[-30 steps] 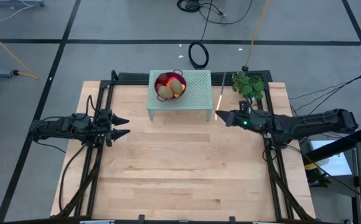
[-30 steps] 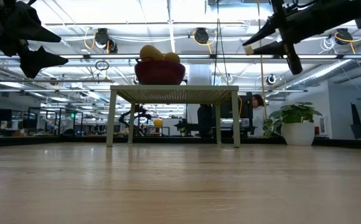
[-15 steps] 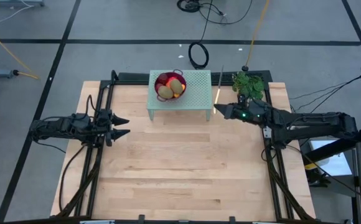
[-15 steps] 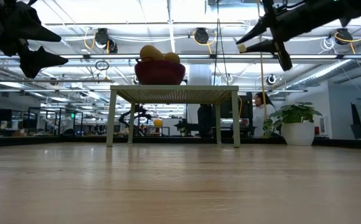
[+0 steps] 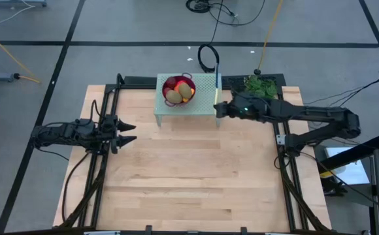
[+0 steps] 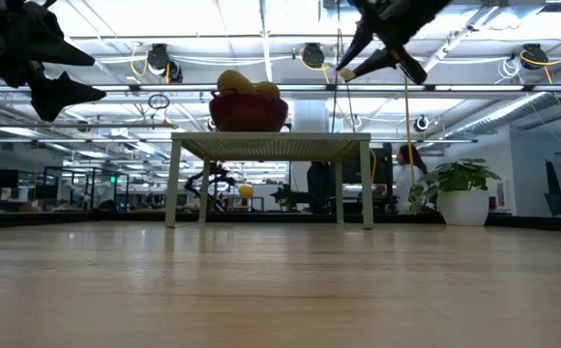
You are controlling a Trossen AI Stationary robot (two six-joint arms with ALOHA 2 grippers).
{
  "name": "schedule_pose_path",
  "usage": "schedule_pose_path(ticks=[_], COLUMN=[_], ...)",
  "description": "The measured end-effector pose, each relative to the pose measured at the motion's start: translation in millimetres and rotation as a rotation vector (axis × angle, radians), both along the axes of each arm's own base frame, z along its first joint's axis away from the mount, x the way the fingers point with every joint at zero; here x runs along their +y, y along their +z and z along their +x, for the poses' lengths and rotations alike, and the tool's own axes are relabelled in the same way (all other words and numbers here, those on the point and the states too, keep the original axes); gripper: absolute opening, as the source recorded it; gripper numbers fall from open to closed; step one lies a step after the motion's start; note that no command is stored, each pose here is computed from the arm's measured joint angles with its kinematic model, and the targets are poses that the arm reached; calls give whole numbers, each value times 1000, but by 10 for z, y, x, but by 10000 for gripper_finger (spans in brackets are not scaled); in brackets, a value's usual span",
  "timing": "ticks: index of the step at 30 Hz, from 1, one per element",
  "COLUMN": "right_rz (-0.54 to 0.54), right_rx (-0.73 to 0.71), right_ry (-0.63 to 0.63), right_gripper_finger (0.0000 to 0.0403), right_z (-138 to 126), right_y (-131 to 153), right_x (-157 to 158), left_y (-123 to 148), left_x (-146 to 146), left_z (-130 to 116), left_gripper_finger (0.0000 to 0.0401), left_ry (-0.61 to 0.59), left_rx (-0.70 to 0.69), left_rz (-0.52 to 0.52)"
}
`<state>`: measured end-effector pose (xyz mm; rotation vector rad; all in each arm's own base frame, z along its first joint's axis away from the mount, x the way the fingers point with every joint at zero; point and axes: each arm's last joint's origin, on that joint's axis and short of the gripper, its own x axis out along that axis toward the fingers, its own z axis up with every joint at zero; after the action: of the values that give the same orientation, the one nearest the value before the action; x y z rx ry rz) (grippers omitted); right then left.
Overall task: Pick & Place Fruit
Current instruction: Put the yellow table knife on the shelf
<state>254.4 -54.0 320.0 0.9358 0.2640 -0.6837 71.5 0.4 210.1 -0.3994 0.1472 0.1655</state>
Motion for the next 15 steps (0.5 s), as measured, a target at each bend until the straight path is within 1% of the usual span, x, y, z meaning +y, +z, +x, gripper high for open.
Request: schedule_pose_path(ticks=[4, 7, 12, 15], right_rz=[4, 22, 86, 117], right_rx=[80, 122, 161, 177], right_ry=[-22, -41, -54, -63], right_gripper_finger=[72, 72, 72, 72], right_z=[157, 248, 361, 429], right_y=[129, 176, 96, 14], right_x=[-50, -92, -164, -205], left_y=[0, 0, 0, 0], left_x=[0, 0, 0, 0], left_z=[0, 0, 0, 0], left_gripper_finger=[282, 282, 282, 282], left_ry=[-2, -2, -3, -7], left_rx=[1, 2, 2, 5], left_rz=[7, 11, 15, 37])
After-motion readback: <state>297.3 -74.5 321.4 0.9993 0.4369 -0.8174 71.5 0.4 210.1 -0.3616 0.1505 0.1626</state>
